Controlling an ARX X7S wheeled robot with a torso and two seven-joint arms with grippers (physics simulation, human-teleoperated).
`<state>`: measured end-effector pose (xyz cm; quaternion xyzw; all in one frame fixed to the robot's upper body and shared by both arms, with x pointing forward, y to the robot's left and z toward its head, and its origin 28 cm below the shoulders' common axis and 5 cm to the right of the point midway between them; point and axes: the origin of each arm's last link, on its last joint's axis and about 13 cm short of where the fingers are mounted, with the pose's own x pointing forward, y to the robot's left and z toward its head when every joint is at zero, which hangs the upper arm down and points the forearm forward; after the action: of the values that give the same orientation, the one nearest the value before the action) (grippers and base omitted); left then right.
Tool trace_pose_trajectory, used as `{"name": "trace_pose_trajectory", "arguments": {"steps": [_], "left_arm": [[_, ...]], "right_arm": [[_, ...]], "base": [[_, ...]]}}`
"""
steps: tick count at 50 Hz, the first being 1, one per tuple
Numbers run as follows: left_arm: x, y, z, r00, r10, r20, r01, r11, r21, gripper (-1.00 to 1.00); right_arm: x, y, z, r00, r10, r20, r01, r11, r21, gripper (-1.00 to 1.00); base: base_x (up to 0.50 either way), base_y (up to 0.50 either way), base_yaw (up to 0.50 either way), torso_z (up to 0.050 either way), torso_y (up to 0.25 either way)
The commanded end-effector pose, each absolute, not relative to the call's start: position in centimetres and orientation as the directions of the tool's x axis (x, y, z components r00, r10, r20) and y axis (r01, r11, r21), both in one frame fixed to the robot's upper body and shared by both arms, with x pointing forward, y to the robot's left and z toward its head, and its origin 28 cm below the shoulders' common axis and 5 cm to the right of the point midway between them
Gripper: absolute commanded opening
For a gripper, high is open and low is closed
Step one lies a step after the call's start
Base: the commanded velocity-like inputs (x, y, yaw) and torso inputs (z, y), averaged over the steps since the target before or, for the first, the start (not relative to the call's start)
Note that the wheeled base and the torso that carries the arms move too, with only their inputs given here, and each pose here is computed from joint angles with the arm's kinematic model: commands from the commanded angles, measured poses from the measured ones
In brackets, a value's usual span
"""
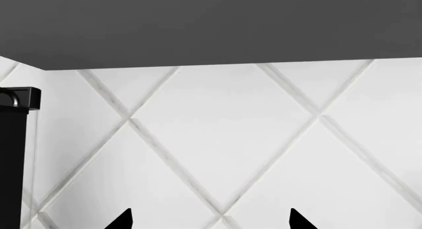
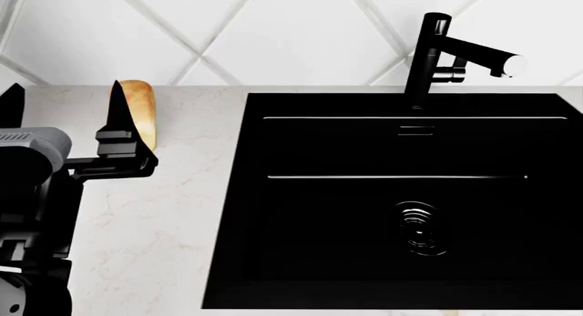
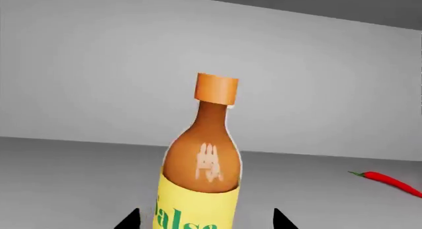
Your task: Pick the bar and salsa from the counter and place them in the cabinets closest to them.
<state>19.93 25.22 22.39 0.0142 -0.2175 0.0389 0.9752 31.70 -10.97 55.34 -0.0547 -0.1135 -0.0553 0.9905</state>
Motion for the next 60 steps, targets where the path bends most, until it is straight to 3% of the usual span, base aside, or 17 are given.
{"name": "trace_pose_trajectory", "arguments": {"steps": [1,37,60], "left_arm": [[19.9,25.2,22.5,0.902,0.071,0.427,-0.083,0.996,0.01,1.0],[20.0,25.2,22.3,0.904,0.07,0.422,-0.083,0.996,0.012,1.0],[20.0,25.2,22.8,0.9,0.067,0.431,-0.083,0.996,0.018,1.0]], "right_arm": [[32.3,-11.2,54.8,0.968,-0.12,0.221,0.151,0.98,-0.129,1.0],[31.4,-10.2,56.5,0.943,-0.01,0.334,0.059,0.989,-0.137,1.0],[26.7,-9.4,59.6,0.89,0.015,0.456,0.119,0.957,-0.264,1.0]], "base": [[0.0,0.0,0.0,0.0,0.0],[0.0,0.0,0.0,0.0,0.0],[0.0,0.0,0.0,0.0,0.0]]}}
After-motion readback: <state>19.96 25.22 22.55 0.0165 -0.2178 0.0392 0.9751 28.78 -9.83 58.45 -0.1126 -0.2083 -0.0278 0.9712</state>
